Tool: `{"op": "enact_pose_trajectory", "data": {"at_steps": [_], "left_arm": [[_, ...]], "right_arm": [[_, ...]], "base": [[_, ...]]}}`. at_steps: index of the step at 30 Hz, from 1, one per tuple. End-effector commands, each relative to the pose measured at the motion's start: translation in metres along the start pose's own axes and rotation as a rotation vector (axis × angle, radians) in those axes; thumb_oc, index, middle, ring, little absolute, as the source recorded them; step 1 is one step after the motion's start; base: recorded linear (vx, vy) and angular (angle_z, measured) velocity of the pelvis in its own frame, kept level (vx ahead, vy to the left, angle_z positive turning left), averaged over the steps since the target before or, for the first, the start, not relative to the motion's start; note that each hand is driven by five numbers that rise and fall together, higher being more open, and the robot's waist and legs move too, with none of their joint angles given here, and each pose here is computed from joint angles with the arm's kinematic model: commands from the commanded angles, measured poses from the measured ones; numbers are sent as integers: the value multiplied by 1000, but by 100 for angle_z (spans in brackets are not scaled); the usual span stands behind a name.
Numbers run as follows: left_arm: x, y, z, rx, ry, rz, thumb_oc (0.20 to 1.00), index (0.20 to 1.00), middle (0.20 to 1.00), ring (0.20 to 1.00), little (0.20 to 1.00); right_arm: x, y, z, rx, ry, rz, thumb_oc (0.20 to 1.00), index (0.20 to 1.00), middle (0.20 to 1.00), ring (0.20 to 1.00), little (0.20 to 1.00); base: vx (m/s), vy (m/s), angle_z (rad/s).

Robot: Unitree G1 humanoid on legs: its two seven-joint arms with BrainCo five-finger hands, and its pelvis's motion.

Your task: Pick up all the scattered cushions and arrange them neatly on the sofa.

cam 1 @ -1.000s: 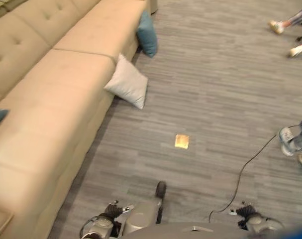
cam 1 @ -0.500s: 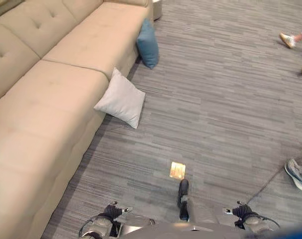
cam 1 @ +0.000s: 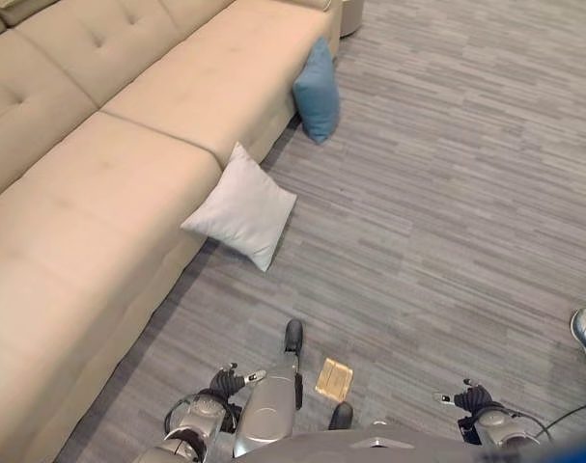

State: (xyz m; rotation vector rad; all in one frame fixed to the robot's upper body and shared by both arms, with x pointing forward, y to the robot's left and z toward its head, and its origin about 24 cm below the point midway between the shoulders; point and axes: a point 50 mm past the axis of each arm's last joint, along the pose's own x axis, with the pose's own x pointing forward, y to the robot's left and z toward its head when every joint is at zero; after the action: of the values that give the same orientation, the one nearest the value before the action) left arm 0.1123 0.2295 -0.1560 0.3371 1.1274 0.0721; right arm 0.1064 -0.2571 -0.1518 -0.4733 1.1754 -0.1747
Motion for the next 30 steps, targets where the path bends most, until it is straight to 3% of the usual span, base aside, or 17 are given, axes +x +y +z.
{"op": "enact_pose_trajectory", "data": {"at_steps": [1, 10, 19, 22, 30], "left_arm": [[1, 0, 5, 15, -17, 3, 1000, 1000, 1000, 1000, 1000], [3, 8, 20, 21, -68, 23, 1000, 1000, 1000, 1000, 1000], [1, 4, -1, 9, 3, 25, 1000, 1000, 1000, 1000, 1000], [2, -3, 15, -48, -49, -6, 1000, 1000, 1000, 1000, 1000], [2, -9, 16, -10, -55, -16, 1000, 1000, 1000, 1000, 1000]], "right_arm": [[0, -9, 4, 7, -36, -23, 1000, 1000, 1000, 1000, 1000], [2, -9, 16, 3, -74, -16, 1000, 1000, 1000, 1000, 1000], [2, -11, 26, -23, -117, -9, 1000, 1000, 1000, 1000, 1000], [3, -15, 33, 18, -138, -22, 1000, 1000, 1000, 1000, 1000], [1, -20, 6, 44, -54, -50, 1000, 1000, 1000, 1000, 1000]], "base": [[254, 146, 1], [188, 88, 28], [401, -220, 59], [299, -419, 70], [129, -113, 37]]}}
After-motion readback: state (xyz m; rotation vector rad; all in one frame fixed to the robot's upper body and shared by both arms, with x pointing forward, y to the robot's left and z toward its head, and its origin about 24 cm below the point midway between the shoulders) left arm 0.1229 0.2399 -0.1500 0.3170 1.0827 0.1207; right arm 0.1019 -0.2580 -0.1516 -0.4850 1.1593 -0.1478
